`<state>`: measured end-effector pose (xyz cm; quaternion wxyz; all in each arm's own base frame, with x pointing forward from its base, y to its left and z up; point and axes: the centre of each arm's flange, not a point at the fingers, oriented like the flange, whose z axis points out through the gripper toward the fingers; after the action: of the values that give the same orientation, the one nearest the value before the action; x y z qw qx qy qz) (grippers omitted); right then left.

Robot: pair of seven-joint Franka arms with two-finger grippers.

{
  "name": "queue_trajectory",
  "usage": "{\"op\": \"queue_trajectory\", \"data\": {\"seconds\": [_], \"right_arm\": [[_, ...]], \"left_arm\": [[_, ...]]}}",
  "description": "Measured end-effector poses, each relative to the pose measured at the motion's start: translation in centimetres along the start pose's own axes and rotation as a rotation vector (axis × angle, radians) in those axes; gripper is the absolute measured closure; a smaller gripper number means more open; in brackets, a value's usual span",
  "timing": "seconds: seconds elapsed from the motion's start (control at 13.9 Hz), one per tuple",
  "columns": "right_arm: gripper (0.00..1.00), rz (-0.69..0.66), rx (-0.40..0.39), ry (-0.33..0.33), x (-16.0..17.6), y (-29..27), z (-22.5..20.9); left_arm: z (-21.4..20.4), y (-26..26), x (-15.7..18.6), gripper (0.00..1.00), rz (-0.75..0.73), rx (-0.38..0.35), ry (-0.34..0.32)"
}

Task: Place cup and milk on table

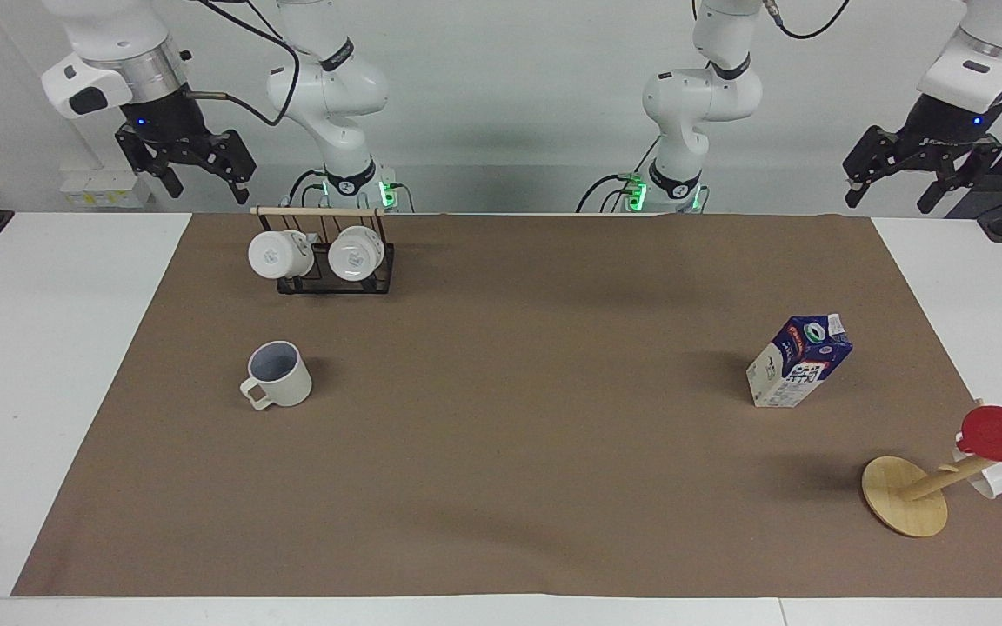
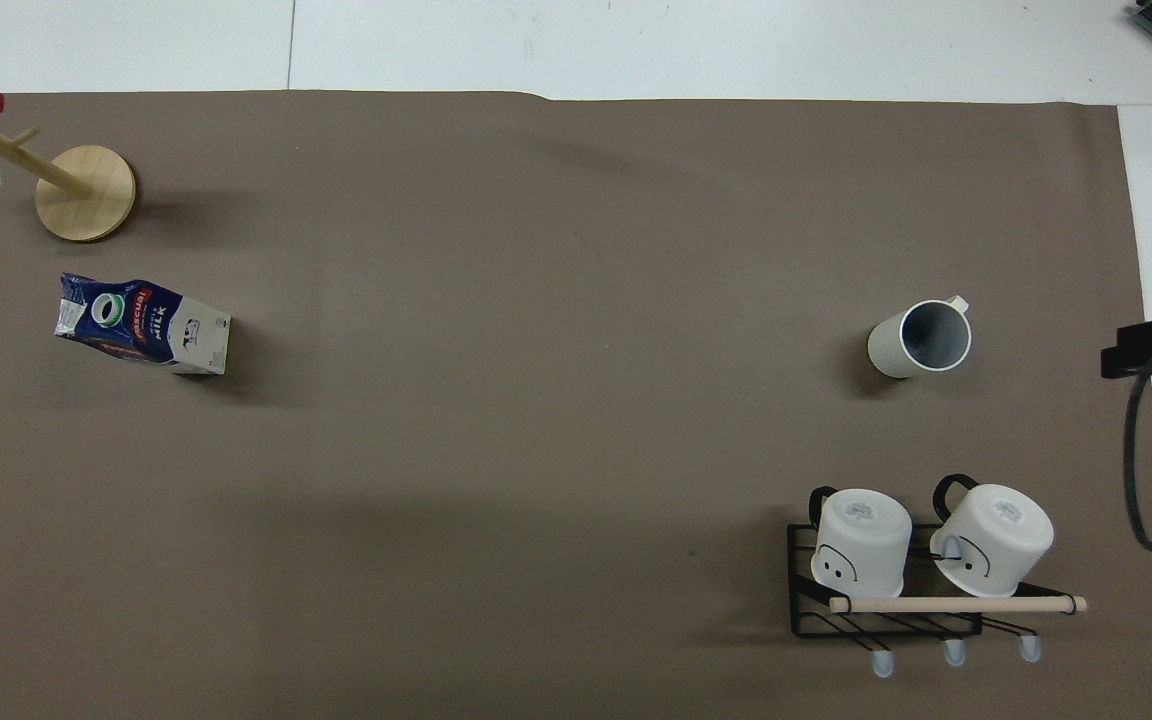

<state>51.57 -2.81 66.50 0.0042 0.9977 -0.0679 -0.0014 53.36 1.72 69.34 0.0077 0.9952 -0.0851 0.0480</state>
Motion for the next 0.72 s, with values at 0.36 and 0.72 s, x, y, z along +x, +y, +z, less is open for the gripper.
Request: {"op": "queue_trajectory", "data": {"seconds": [0.36,0.72], "right_arm": [[0.0,0.0,0.0,0.0,0.0,0.0,0.02],[0.0,-0.005,-0.005,0.015,0.23,-0.04,0.1]], "left_arm": [[0.01,0.07,0.0,0.0,0.001,0.0,-0.001],[0.02,0.07,0.0,0.0,0.001,0.0,-0.001]]}}
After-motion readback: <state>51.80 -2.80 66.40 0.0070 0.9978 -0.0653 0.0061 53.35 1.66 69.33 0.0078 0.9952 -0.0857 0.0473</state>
